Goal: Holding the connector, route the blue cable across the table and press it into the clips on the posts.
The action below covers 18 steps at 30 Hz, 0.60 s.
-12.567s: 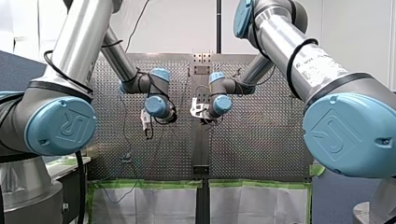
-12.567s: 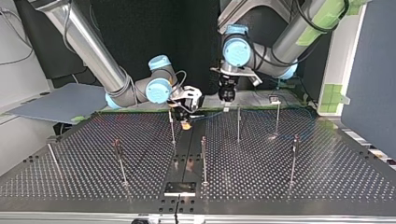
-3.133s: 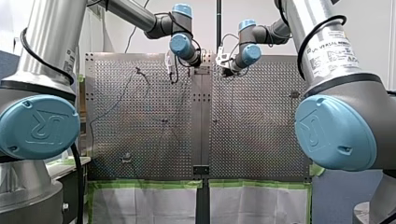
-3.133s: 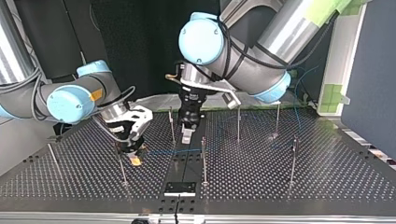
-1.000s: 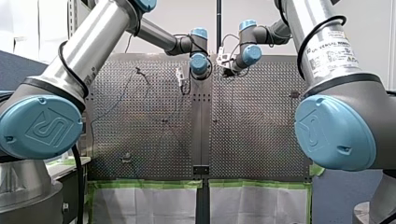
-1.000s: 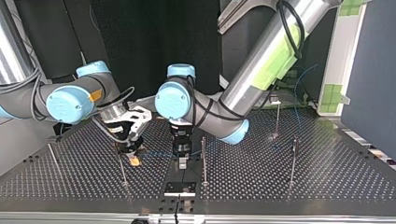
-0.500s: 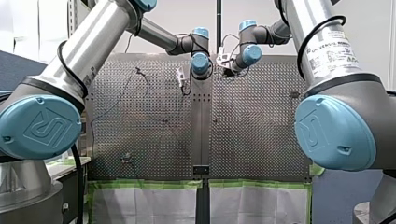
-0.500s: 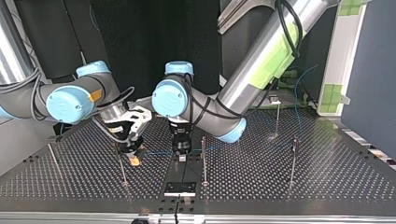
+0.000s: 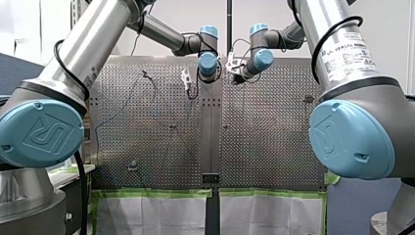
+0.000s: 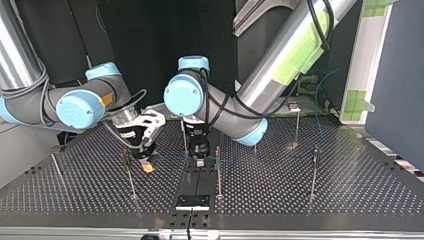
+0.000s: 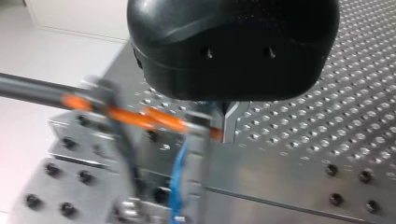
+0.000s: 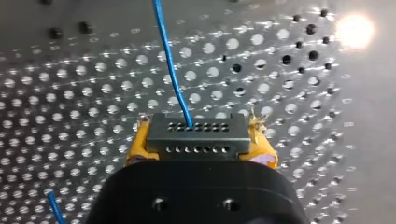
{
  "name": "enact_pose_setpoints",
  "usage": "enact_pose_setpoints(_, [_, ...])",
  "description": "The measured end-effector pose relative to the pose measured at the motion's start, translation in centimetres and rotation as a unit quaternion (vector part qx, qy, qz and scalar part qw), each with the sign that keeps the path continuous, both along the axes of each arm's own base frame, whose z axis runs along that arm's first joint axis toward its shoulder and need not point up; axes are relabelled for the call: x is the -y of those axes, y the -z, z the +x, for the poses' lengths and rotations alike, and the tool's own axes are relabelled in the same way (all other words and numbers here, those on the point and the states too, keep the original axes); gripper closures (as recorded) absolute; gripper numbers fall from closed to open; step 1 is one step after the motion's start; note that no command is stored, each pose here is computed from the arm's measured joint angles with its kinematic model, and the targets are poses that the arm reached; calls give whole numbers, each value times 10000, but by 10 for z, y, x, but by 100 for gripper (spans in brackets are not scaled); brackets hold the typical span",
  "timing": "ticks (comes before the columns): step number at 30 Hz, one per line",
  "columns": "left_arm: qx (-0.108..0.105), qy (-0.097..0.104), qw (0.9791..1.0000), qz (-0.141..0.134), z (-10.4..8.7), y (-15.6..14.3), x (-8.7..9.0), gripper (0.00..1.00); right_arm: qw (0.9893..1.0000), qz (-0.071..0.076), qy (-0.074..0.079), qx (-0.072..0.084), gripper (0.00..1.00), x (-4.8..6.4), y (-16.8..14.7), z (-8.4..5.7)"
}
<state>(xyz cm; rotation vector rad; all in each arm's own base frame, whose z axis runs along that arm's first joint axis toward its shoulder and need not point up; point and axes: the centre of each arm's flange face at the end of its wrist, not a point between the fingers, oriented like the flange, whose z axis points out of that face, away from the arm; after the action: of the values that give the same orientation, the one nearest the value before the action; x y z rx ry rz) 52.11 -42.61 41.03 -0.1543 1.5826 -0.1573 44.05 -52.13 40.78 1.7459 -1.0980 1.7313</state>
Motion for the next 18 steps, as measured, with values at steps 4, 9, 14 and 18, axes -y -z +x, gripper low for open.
enact_pose_setpoints(4, [142,5,9999,-63,-9,-9,-5,100,9999,116,14,-61,100,-2,13,-3])
enact_pose_setpoints(9, [206,144,9997,-37,-15,-1,-3,100,9995,267,28,-137,100,-6,29,-7])
enact_pose_setpoints(14, [208,393,9990,-12,-19,18,1,100,9991,373,37,-191,100,-8,40,-10])
enact_pose_setpoints(18, [210,536,9983,-11,-19,35,0,100,9986,472,45,-242,100,-12,51,-13])
